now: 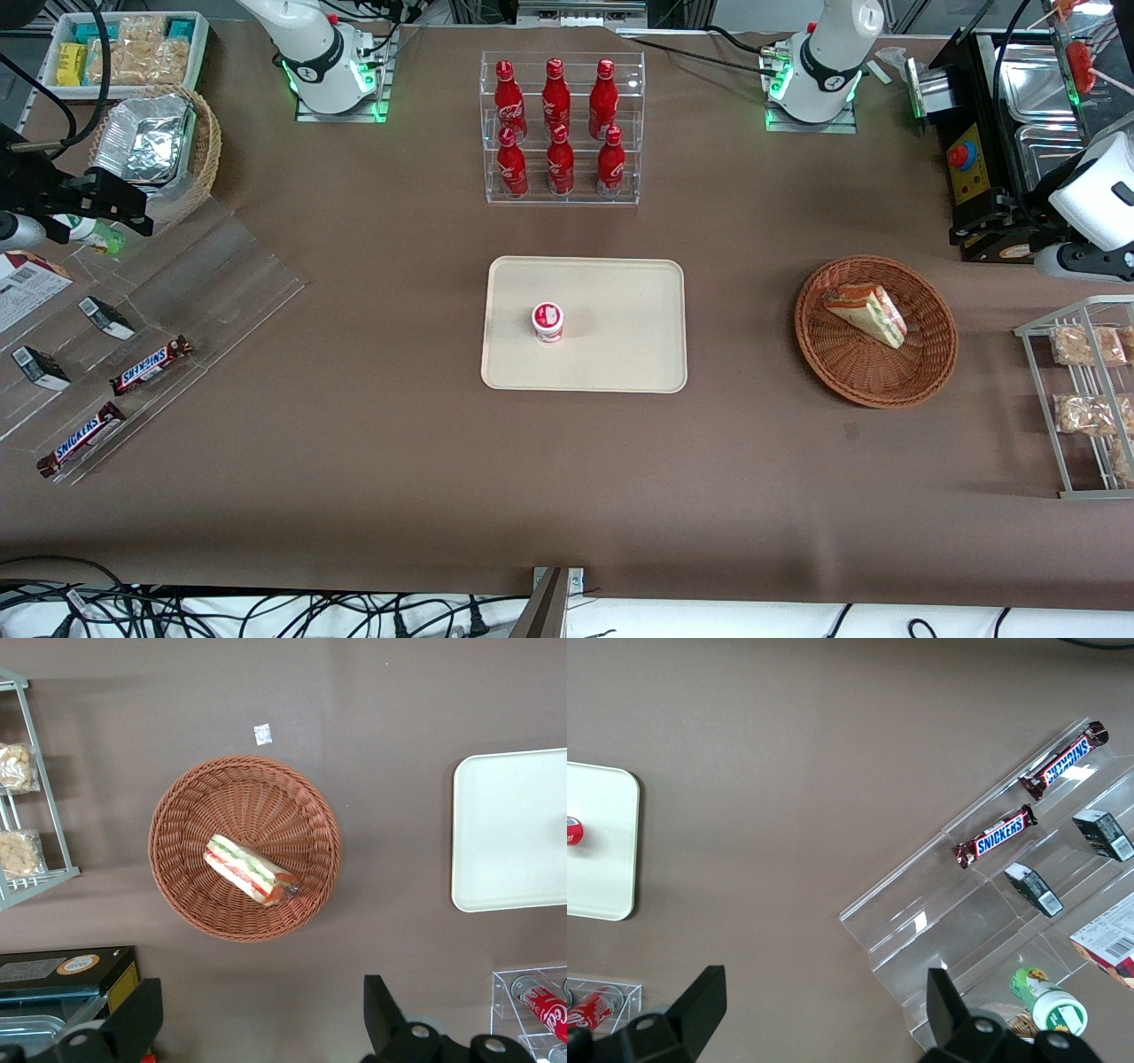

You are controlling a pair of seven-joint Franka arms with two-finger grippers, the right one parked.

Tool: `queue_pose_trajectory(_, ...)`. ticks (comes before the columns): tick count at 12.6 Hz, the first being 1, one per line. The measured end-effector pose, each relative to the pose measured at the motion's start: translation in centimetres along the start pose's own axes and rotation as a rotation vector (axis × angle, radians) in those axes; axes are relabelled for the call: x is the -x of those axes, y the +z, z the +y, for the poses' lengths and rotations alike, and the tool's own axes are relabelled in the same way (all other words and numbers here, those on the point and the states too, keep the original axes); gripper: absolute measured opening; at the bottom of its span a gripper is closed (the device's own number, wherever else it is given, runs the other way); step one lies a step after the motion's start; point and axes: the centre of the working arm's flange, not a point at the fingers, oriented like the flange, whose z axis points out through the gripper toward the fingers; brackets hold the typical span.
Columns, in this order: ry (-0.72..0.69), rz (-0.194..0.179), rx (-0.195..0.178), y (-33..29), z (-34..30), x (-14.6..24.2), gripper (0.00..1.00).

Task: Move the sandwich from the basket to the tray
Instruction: 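Move the left gripper over the wrapped sandwich in the wicker basket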

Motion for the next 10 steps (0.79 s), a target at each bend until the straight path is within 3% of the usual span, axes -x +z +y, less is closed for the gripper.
queue_pose_trajectory(5, -0.048, 0.019, 0.0, 0.8, -0.3, -1.0, 1.0)
queue_pose_trajectory(10, -0.2, -0.019, 0.0, 9.2, -0.8, -3.7, 1.0)
